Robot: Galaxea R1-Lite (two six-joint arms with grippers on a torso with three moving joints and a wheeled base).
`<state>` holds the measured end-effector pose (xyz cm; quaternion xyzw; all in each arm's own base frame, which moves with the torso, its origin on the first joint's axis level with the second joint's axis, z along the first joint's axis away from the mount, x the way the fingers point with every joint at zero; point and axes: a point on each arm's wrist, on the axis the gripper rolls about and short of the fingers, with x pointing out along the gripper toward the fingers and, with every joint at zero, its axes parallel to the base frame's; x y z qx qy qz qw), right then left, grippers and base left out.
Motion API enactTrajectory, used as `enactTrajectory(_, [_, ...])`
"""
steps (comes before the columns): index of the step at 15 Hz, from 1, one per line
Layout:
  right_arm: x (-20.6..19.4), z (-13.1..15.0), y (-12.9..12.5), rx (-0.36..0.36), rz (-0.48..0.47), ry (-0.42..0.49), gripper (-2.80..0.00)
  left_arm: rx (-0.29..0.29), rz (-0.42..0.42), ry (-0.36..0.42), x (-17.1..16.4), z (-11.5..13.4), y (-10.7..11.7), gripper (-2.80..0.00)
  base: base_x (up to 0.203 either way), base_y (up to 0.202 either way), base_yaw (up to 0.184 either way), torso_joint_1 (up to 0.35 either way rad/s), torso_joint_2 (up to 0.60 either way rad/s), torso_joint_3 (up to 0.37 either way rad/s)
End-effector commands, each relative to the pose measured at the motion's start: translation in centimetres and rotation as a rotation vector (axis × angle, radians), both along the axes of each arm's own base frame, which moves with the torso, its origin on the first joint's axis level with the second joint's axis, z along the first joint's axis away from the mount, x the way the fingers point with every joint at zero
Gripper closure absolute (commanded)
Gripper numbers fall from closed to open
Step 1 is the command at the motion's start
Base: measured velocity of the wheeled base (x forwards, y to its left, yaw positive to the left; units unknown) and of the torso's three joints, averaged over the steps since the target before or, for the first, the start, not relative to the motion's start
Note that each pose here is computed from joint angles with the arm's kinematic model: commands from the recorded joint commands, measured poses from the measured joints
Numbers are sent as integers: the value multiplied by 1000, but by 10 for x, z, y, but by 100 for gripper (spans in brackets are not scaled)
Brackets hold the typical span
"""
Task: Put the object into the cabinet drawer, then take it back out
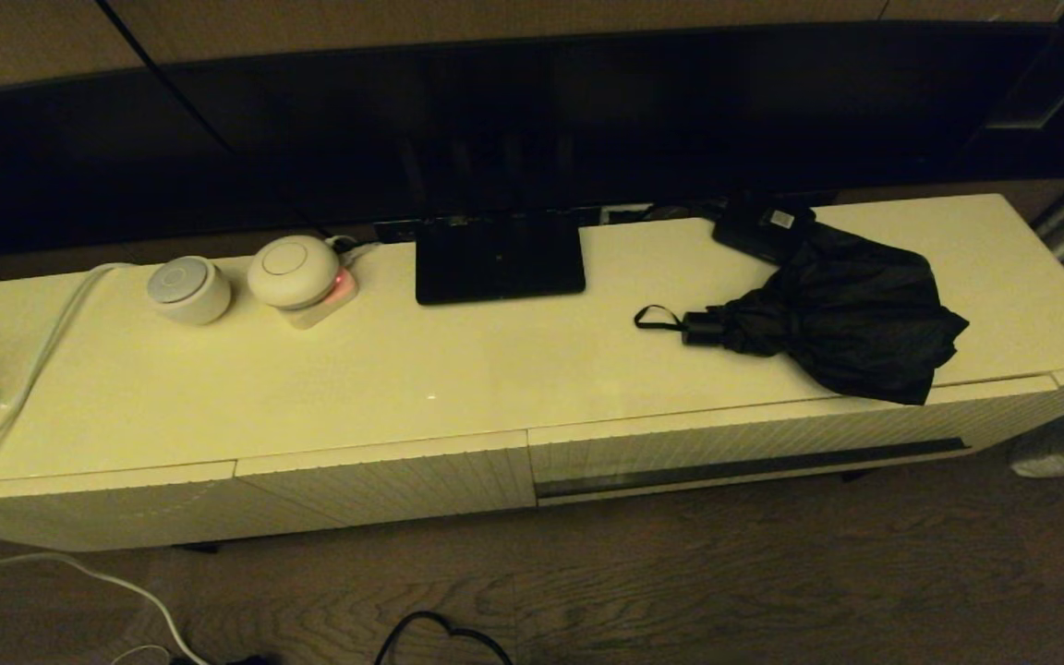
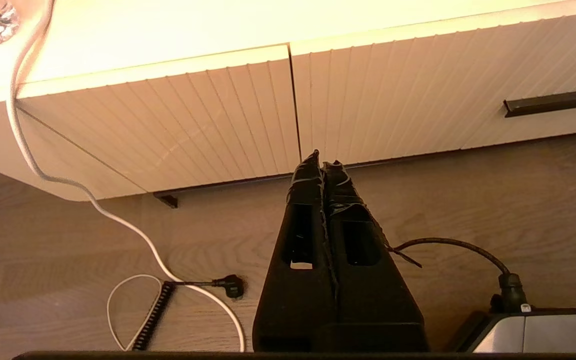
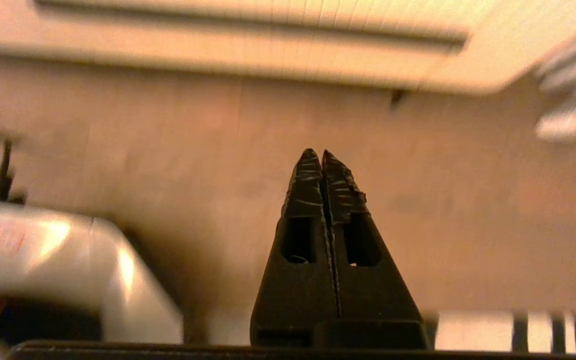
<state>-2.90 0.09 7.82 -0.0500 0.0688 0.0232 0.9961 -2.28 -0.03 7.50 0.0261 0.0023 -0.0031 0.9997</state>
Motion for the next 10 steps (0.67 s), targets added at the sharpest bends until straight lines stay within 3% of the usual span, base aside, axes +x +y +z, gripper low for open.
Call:
enactTrajectory(1, [6, -4, 0, 2, 0, -134, 0, 1, 0, 3, 0, -1, 0, 0, 0, 0, 0, 0, 0, 0])
enactTrajectory(10, [6, -3, 0, 31, -5, -137, 0, 0, 0, 3, 0, -1, 0, 0, 0, 0, 0, 0, 0, 0])
